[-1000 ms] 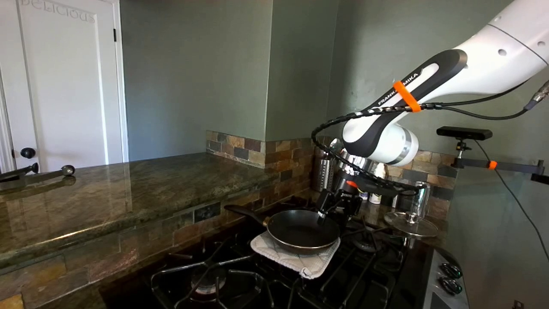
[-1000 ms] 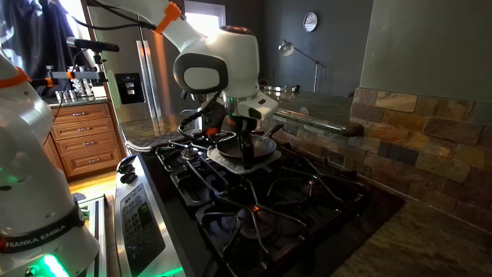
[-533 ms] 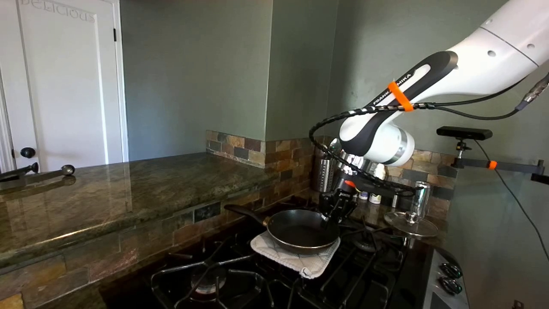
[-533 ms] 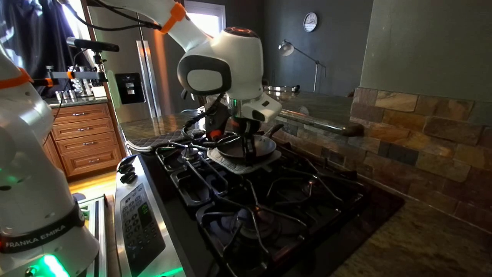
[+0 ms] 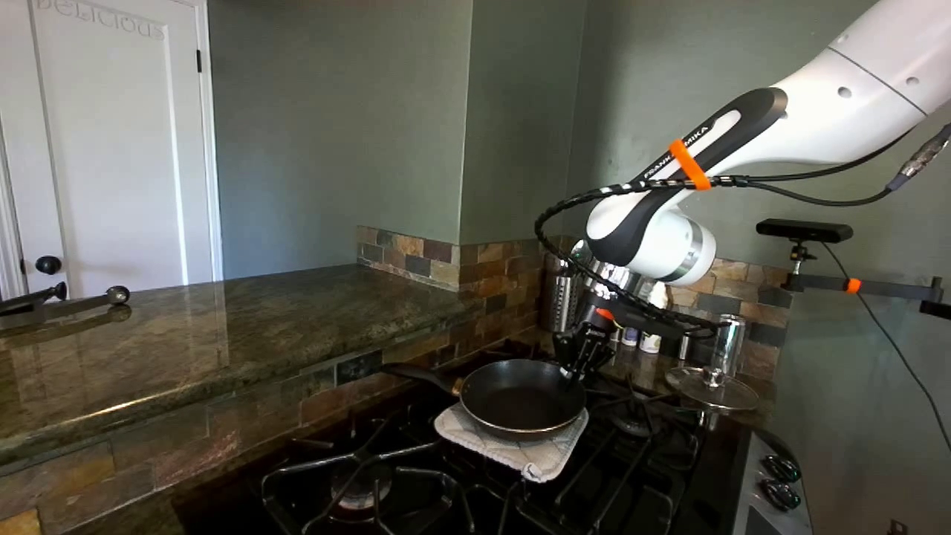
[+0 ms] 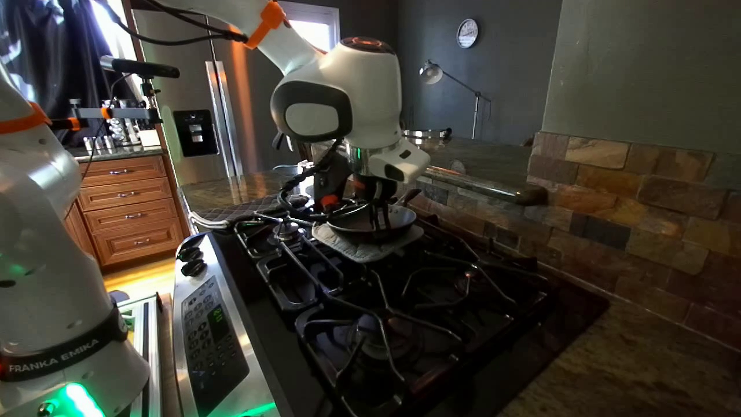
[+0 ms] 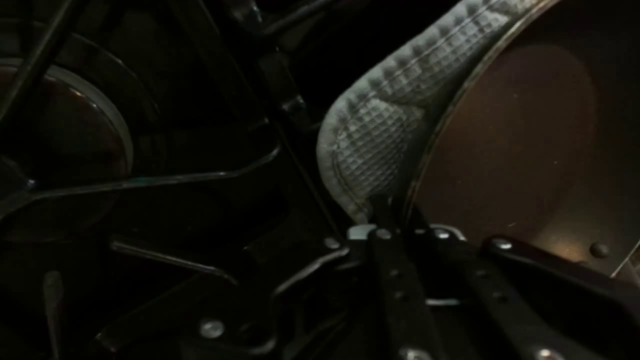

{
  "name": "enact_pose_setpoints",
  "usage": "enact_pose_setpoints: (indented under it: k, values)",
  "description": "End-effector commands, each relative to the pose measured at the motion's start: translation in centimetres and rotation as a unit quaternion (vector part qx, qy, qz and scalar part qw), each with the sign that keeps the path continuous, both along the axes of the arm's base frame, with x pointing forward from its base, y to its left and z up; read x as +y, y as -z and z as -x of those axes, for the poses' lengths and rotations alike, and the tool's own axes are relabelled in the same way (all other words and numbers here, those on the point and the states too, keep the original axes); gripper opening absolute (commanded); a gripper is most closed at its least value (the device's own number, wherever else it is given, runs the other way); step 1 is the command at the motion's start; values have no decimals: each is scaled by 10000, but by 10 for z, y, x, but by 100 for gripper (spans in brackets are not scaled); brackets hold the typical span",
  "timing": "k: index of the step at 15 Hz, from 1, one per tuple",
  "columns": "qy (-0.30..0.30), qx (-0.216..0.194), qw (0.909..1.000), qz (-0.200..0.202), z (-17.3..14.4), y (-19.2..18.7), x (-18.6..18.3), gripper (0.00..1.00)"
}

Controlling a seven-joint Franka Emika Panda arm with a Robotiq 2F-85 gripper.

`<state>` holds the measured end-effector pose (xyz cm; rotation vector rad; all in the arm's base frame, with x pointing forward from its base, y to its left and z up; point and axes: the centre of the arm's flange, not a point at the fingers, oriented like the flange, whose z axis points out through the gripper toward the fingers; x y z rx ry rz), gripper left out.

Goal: Move the pan to the top right stove plate

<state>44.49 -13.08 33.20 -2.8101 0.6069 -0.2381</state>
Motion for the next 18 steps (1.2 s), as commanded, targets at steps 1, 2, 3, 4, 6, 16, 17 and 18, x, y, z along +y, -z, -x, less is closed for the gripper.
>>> enact_pose_setpoints:
  k: [1, 2, 3, 4, 6, 16, 17, 18]
  values:
    - [-21, -42, 10000, -52, -3, 9, -3, 1]
    - [-45, -85, 9999, -76, -2, 9, -4, 2]
    - [-71, -138, 9998, -119, -1, 9, -5, 2]
    - [-86, -231, 9995, -177, 1, 8, -6, 2]
    - [-116, -472, 9984, -295, 5, 8, -9, 2]
    - [-576, -983, 9912, -669, 13, 16, -16, 2]
    - [-599, -1038, 9902, -716, 14, 16, -17, 2]
    - [-608, -1081, 9893, -767, 15, 16, -19, 2]
